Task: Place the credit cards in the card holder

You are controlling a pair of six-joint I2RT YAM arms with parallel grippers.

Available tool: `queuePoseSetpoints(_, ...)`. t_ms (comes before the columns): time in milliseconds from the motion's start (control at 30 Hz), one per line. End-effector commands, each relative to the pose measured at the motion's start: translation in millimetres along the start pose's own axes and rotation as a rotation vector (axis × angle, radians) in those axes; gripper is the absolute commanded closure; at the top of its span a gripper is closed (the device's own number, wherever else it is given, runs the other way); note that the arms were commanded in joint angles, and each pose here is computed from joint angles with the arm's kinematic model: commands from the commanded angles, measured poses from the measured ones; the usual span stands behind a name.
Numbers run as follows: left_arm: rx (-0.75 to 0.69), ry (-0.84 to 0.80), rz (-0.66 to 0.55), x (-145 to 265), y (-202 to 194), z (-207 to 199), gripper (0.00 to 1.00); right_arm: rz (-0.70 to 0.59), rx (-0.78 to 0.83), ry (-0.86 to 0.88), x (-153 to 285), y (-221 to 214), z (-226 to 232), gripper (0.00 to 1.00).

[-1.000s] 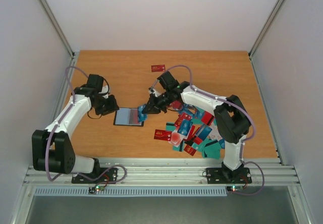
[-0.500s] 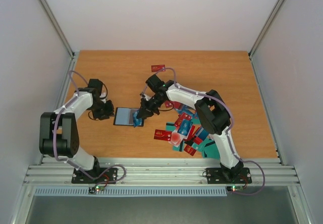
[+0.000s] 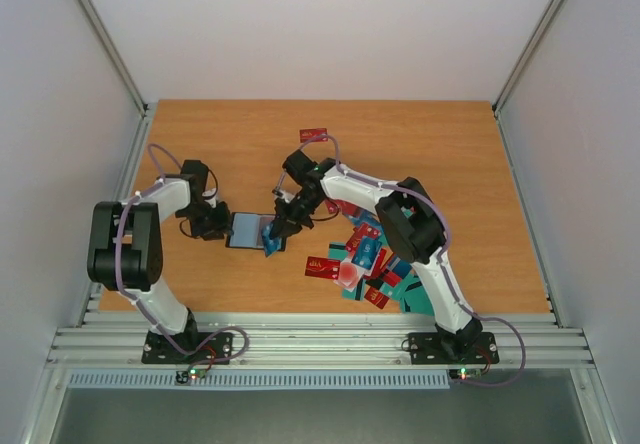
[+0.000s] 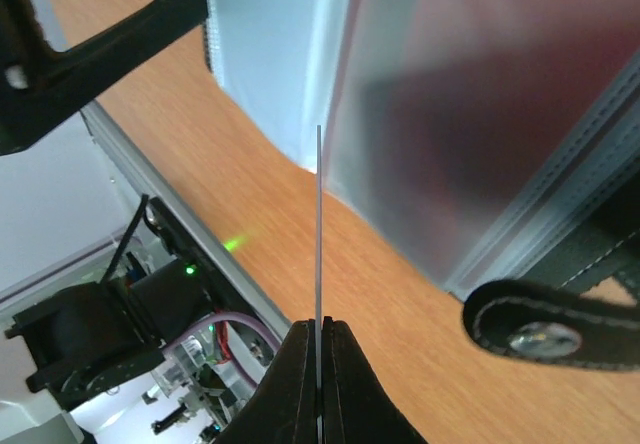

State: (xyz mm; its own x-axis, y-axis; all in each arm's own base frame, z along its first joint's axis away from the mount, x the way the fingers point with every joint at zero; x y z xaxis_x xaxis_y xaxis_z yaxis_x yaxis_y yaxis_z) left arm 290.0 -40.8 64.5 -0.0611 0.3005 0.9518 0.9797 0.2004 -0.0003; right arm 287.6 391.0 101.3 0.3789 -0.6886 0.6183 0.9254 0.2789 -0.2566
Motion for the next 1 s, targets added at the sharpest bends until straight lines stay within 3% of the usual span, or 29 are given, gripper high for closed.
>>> queuePoseSetpoints(0,-0.024,-0.050,0.024,-12,2,-3,0.72,0.024,0.028,-0.042,-10,2,-8,0.99)
queuePoseSetpoints(267,-0.072,-0.080,0.055,-18,-5,-20,0.72,0.013,0.015,-0.087,-17,14,-17,0.99)
queuePoseSetpoints(633,-0.145,-0.138,0.095,-17,-42,-53,0.72,0.046,0.016,-0.125,-3,-37,-44,0.99)
queuePoseSetpoints(967,-0.208,-0.072,-0.041,24,-17,-64,0.66,0.046,0.035,-0.057,15,-32,-34,0.99)
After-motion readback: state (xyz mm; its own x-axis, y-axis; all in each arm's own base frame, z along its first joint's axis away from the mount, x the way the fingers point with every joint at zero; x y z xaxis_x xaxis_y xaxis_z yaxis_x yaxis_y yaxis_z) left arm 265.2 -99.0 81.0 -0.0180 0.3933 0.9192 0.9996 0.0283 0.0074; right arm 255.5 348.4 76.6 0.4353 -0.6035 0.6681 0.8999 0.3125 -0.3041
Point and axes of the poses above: each gripper's point midway between its finger pads, its own x axis back along the fingers, its own z axis along the line the jaws close on, y = z × x, the point moved 5 cm from there along x, back along the fingers, and after that the axes turned 7 degrees about -x, right-handed, at the moved point
